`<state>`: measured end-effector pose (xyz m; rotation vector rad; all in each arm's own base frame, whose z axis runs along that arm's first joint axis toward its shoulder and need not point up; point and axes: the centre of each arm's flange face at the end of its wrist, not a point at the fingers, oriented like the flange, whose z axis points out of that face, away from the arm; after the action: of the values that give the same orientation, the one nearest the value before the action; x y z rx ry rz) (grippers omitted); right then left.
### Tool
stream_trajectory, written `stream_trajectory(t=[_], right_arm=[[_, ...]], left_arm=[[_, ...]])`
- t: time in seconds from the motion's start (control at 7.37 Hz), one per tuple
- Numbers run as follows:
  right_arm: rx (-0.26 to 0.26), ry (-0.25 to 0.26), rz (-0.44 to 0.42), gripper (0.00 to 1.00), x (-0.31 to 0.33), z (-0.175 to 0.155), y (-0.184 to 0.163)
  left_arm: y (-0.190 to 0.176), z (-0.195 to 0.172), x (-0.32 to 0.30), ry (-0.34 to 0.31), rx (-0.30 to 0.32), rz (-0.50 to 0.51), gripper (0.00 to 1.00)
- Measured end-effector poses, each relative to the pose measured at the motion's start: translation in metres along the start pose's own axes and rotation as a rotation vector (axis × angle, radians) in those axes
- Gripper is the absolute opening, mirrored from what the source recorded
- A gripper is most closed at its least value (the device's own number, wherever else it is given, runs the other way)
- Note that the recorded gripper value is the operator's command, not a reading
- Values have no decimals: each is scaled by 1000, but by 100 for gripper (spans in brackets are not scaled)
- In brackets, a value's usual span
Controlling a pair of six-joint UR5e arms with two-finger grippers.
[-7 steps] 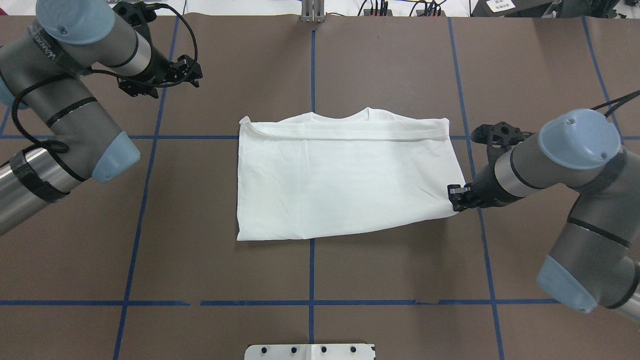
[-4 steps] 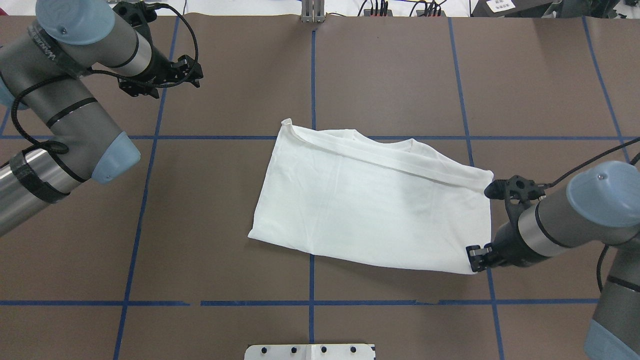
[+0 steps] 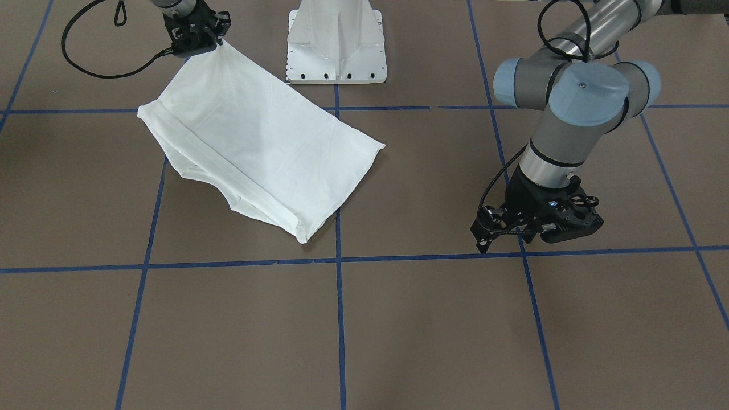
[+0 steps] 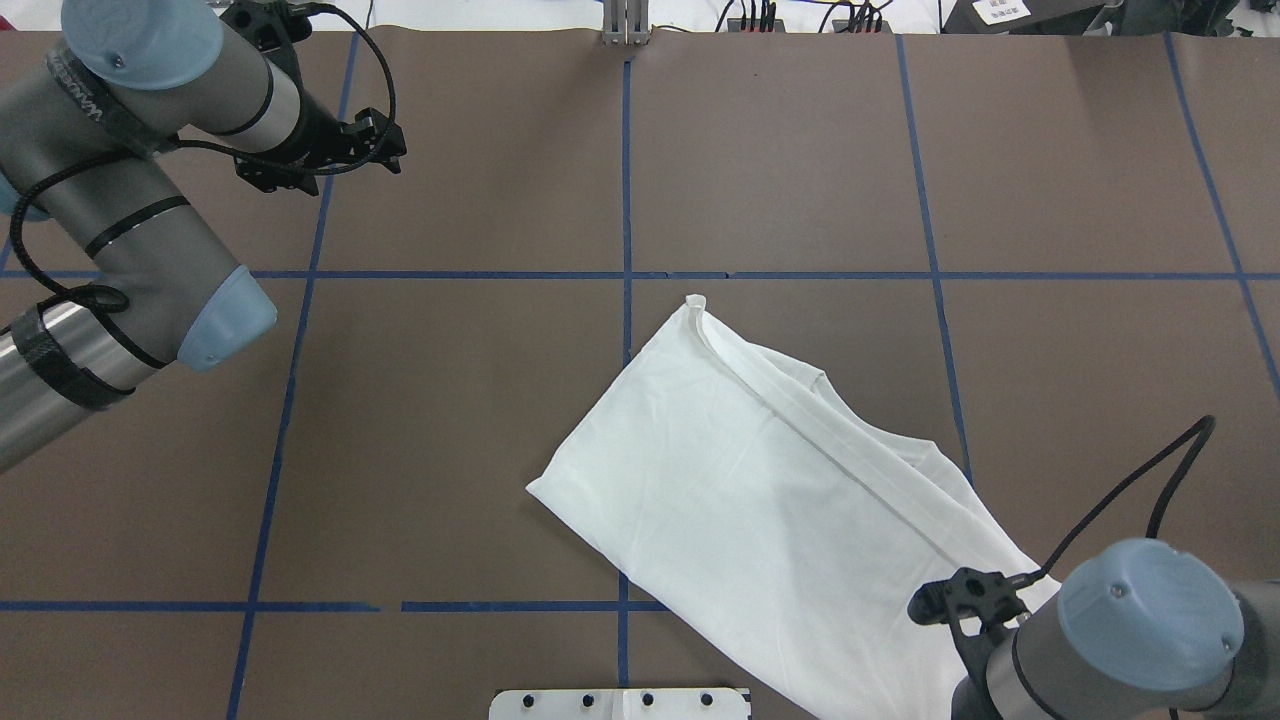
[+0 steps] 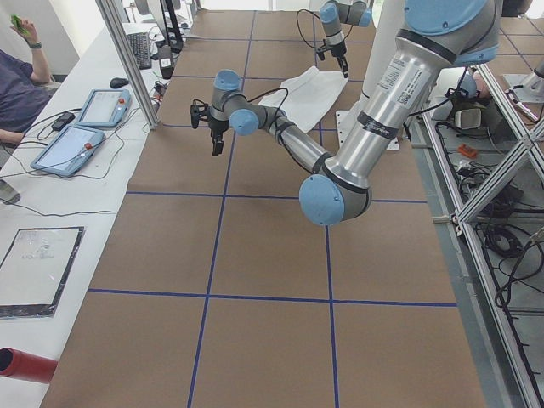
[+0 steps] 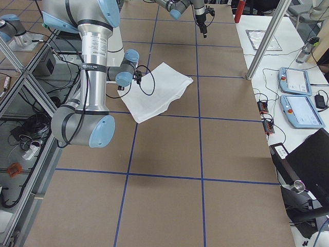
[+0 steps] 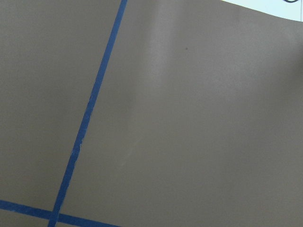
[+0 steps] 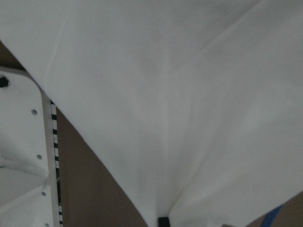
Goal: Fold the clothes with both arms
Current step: 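Drag the folded shirt with the right gripper toward the robot, then release the shirt with the right gripper while the left gripper grasps its corner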
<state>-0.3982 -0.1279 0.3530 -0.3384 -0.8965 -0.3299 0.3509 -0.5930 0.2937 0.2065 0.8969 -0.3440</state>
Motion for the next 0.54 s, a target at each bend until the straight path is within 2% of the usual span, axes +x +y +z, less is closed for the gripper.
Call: stream_trajectory(t=[0.14,0.27,0.41,0.54], right_arm=[[-22,8,-3,100,-8,13,14],[-12,2,3,100,-14,14,16],[25,-21,17,100,-19,4,5],[85,-56,41,100,-23,-17,-16]], left_arm=[[1,-1,1,3,0,3,99],[4,-1,3,6,-6,8,99],[13,1,9,13,-18,19,99],[29,1,18,28,-37,38,99]])
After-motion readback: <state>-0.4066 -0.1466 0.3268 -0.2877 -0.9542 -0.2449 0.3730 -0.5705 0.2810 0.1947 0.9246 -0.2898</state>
